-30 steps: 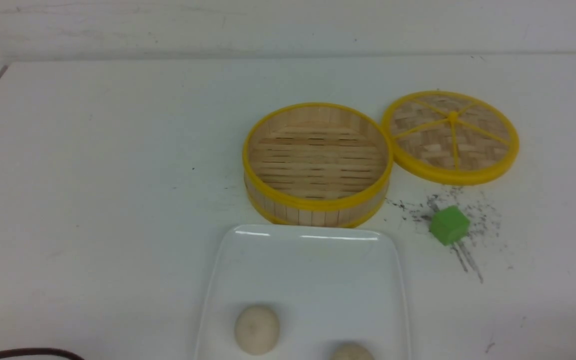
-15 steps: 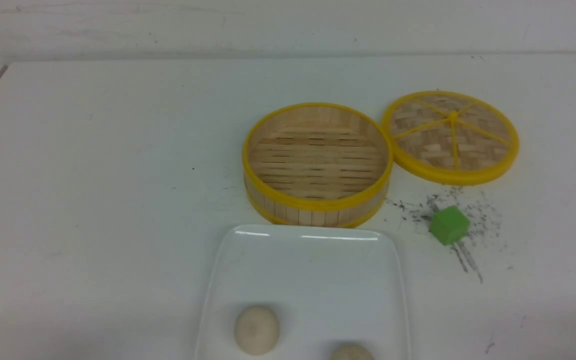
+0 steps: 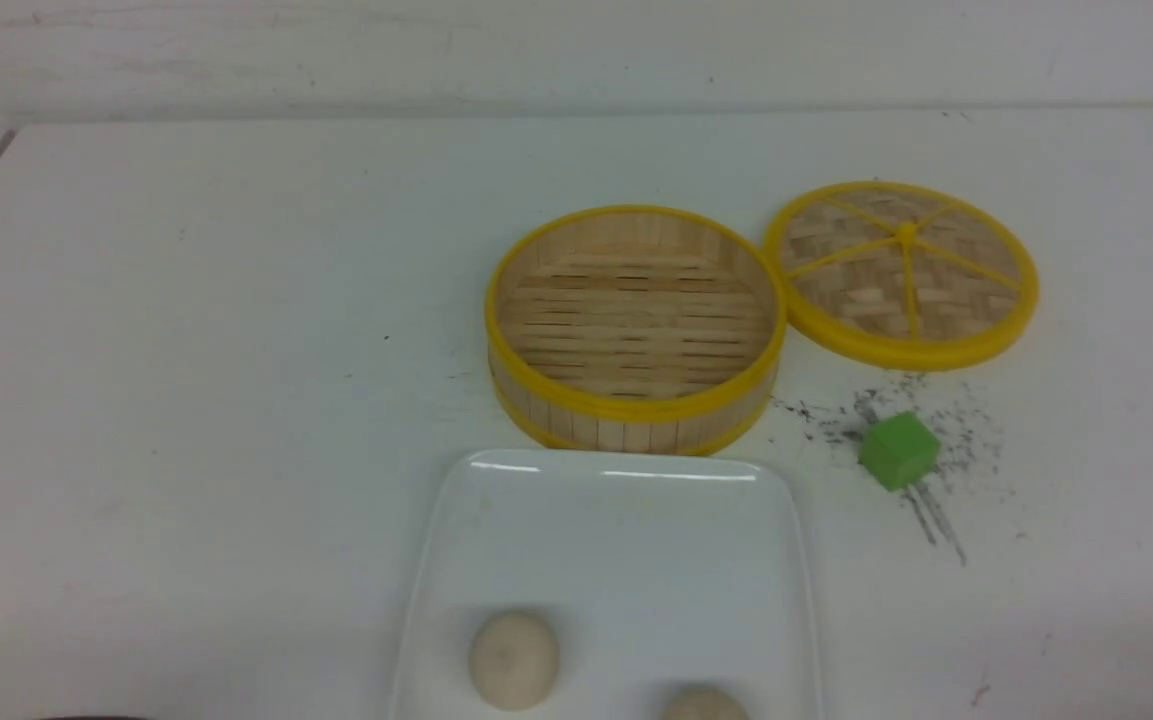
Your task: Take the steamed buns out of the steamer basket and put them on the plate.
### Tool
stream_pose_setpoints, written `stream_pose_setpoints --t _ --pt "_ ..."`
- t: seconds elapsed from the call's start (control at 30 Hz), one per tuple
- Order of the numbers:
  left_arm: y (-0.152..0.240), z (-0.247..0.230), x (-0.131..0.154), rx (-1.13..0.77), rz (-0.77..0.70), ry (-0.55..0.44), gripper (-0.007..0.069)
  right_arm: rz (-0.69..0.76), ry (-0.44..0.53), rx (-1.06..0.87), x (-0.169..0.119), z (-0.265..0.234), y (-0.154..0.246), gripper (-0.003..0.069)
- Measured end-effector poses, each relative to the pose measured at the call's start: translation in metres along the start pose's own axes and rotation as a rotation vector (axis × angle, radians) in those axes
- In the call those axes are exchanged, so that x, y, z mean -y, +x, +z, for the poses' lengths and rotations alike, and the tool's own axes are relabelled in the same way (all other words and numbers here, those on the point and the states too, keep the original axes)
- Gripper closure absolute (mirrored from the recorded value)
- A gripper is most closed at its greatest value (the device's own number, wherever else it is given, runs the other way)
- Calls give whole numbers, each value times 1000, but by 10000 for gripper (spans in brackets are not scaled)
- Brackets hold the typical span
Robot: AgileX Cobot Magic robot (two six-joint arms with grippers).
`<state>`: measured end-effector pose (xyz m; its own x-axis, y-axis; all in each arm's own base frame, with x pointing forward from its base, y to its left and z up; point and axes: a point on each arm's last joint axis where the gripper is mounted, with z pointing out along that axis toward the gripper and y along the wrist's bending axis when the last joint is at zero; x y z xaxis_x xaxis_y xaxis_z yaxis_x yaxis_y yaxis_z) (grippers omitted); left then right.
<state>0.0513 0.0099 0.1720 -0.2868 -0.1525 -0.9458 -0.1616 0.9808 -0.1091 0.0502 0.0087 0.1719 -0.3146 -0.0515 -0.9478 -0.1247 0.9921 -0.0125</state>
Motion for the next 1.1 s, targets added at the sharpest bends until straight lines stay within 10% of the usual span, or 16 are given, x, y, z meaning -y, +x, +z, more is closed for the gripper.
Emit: stream_pose_setpoints --t 1.1 --pt "0 0 1 3 136 25 446 0 0 0 0 0 0 419"
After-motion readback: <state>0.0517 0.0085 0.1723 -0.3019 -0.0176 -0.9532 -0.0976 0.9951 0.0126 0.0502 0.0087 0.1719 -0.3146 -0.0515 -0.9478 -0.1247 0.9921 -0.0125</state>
